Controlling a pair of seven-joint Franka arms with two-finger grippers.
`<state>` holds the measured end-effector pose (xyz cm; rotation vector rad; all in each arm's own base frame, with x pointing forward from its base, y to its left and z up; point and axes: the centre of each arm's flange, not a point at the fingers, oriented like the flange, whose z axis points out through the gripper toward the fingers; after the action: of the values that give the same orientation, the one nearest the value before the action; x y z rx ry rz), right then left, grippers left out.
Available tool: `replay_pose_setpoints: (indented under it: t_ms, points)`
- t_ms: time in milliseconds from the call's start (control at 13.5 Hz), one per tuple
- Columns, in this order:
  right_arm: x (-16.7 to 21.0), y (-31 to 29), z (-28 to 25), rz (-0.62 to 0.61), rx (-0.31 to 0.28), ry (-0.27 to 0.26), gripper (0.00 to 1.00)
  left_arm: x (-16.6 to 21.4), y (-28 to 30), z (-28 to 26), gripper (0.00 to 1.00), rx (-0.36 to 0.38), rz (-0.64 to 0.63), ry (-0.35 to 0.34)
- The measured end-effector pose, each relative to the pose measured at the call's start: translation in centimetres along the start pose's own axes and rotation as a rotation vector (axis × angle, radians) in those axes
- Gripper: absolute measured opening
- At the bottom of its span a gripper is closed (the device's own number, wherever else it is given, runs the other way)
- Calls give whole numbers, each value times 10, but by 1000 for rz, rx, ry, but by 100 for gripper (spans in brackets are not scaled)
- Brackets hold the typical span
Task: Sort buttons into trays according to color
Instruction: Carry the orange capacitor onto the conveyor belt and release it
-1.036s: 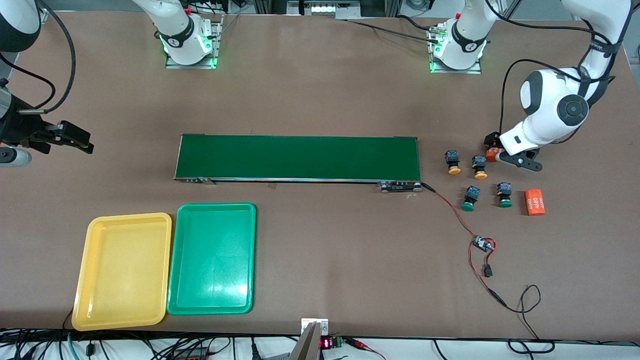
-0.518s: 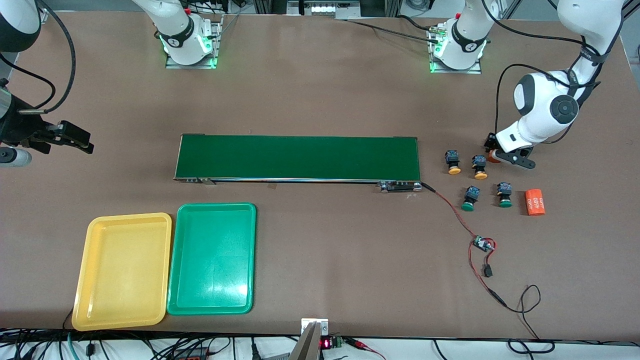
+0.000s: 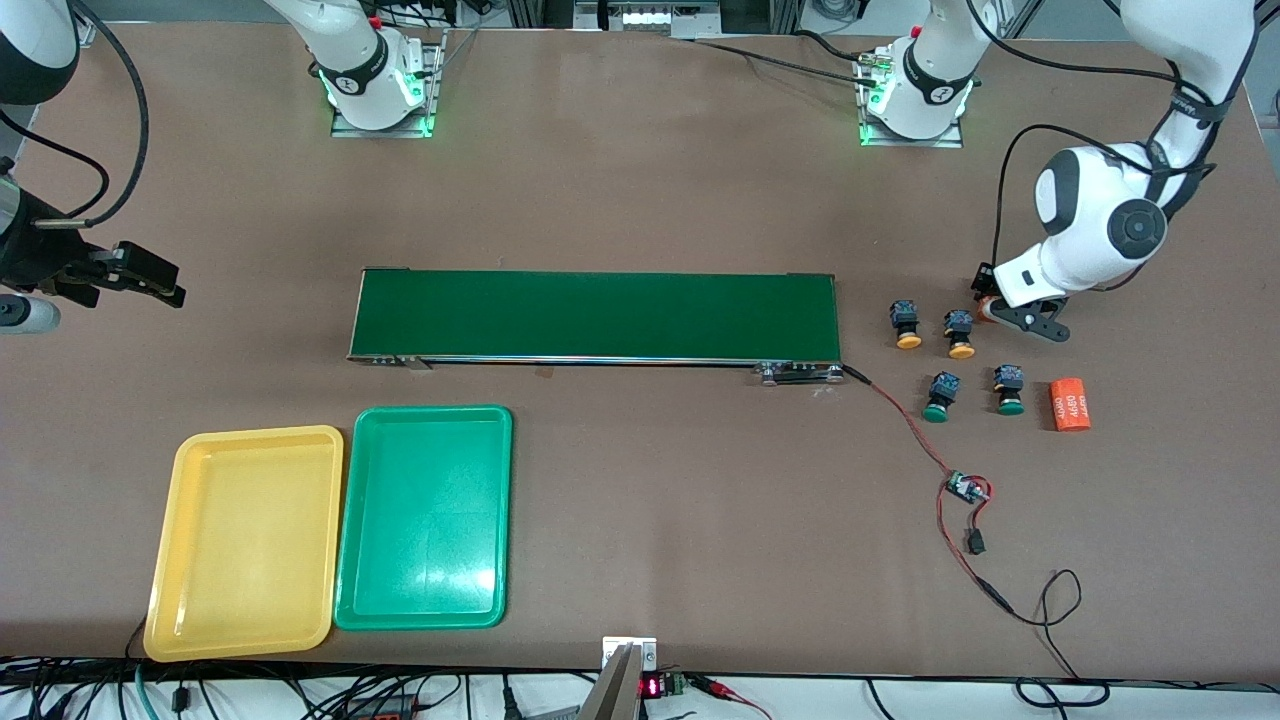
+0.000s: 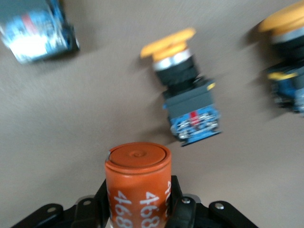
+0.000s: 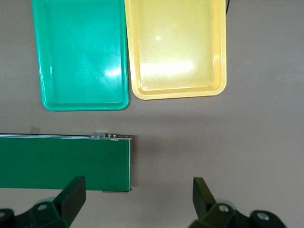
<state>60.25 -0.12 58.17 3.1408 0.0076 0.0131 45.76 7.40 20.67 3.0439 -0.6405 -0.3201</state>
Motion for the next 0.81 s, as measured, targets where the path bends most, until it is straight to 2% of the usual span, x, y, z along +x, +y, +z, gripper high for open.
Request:
replay_pose_setpoints:
  t_ms: [222,444,592,814]
  points:
    - [0,0,0,0,0,0,100,44,12,-99,49,-11,131,-89]
    - [0,0,0,1,0,-1,100,95,79,-175,49,-30,327,-164]
    - [0,0,0,0,0,-1,100,130,145,-189,49,-32,471,-156]
    - [0,-1,1,-5,0,-1,100,167,241,-153,49,-61,712,-115]
